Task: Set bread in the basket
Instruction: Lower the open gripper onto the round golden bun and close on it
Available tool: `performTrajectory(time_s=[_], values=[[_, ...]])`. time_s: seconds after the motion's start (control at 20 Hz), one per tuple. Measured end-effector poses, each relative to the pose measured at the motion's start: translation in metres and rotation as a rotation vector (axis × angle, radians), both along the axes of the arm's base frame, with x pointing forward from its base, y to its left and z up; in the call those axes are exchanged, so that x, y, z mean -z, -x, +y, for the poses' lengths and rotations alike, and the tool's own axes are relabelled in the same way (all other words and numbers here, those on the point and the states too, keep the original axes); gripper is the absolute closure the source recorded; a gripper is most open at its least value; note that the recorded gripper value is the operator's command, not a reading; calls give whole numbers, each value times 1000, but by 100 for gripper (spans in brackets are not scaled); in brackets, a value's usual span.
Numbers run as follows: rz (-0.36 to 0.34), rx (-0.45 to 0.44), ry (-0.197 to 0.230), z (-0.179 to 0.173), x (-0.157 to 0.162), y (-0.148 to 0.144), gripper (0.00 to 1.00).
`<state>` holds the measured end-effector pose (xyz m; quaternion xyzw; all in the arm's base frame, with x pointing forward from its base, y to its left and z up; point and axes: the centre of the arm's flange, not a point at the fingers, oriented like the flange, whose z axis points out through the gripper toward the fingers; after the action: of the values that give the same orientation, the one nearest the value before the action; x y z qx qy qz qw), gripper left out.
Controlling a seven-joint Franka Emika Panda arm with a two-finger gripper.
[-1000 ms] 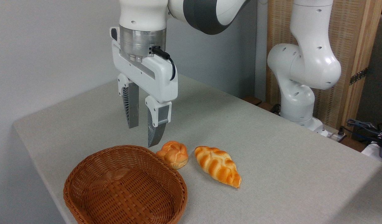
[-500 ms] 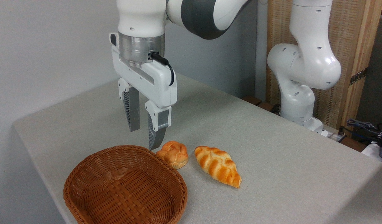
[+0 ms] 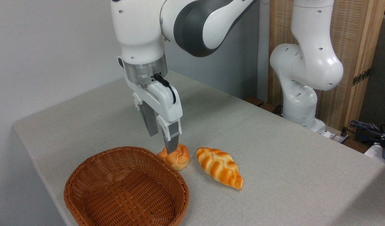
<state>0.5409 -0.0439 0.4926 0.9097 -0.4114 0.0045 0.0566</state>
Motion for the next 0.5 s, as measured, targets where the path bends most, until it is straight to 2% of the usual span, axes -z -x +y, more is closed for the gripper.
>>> performTrajectory(time_s=[0.3, 0.5], values=[[76, 68, -10, -35, 37, 12, 0], [107, 92, -53, -37, 56, 12, 0]])
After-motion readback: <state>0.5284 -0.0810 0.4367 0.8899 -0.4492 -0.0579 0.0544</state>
